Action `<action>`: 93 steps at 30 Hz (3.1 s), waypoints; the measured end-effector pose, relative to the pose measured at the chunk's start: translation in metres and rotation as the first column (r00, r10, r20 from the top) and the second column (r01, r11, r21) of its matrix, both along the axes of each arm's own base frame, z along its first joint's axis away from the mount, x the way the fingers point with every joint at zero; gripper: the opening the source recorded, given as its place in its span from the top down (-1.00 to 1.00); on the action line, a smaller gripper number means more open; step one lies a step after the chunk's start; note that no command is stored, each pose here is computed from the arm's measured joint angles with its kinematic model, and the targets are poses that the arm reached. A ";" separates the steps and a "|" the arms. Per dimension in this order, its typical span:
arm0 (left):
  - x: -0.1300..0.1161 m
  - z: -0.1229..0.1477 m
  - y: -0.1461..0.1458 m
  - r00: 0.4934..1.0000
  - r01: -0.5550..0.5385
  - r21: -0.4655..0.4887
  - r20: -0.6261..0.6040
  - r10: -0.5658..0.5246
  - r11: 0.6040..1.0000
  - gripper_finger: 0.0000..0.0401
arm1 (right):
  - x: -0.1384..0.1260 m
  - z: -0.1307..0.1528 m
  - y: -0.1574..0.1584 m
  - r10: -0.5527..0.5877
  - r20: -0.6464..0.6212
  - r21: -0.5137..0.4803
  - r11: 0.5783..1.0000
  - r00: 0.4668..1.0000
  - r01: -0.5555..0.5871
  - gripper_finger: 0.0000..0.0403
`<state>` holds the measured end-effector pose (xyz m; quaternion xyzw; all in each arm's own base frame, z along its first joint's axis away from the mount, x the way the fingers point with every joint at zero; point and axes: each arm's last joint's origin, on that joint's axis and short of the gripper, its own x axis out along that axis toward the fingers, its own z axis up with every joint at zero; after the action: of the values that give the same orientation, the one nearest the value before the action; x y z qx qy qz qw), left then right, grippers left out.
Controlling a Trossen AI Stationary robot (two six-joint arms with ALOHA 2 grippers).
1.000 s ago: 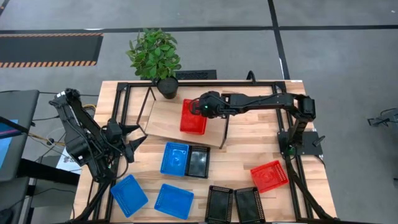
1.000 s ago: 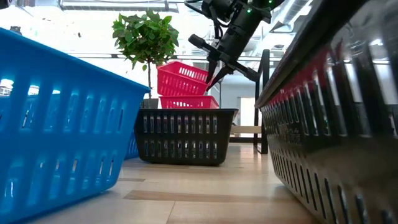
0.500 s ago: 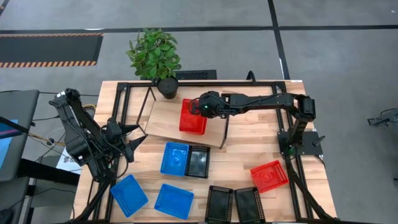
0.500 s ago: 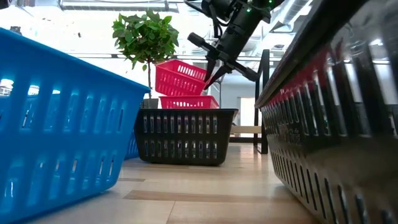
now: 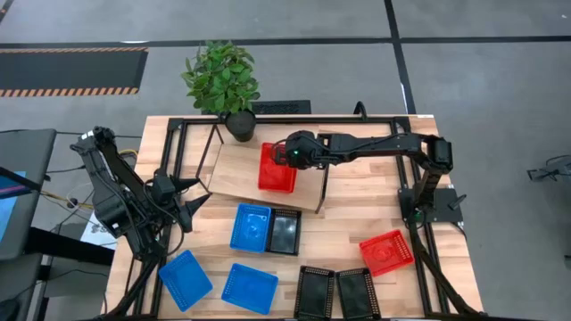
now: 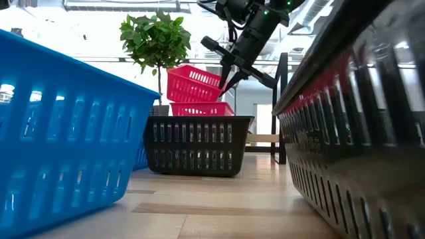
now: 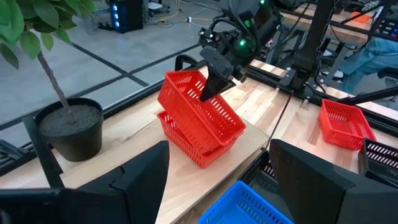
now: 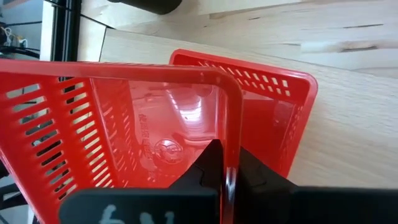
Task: Stack baskets on shelf by color
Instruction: Stack the left red basket on top of the other red basket on the shelf, then stack the red basket on top of the stacked red basket on the shelf
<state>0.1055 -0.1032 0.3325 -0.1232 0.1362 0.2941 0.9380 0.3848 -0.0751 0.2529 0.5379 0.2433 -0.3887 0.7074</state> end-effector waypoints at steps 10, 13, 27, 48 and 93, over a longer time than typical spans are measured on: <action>0.000 0.000 0.000 1.000 0.000 0.001 -0.002 0.000 1.000 -0.32 | 0.000 0.000 -0.003 -0.003 0.001 0.005 1.000 1.000 0.003 0.87; 0.000 0.000 0.000 1.000 0.000 0.001 -0.002 0.000 1.000 -0.32 | 0.001 0.001 -0.002 0.007 0.018 0.010 1.000 1.000 -0.007 0.87; -0.001 -0.001 0.001 0.999 0.002 0.001 -0.039 -0.002 1.000 -0.32 | 0.009 -0.015 -0.010 0.056 0.020 0.058 0.997 0.998 -0.057 0.87; -0.001 -0.001 0.001 0.999 0.001 -0.006 -0.049 -0.001 1.000 -0.32 | 0.007 -0.017 -0.009 0.036 -0.015 0.084 0.996 0.999 -0.034 0.87; -0.001 -0.001 0.001 0.999 -0.004 -0.020 -0.043 0.003 1.000 -0.32 | 0.016 0.030 -0.018 0.170 0.062 -0.024 0.985 0.984 -0.169 -0.03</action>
<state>0.1041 -0.1020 0.3310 -0.1264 0.1592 0.2969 0.9330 0.4006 -0.0929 0.2832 0.5209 0.2616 -0.3120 0.7503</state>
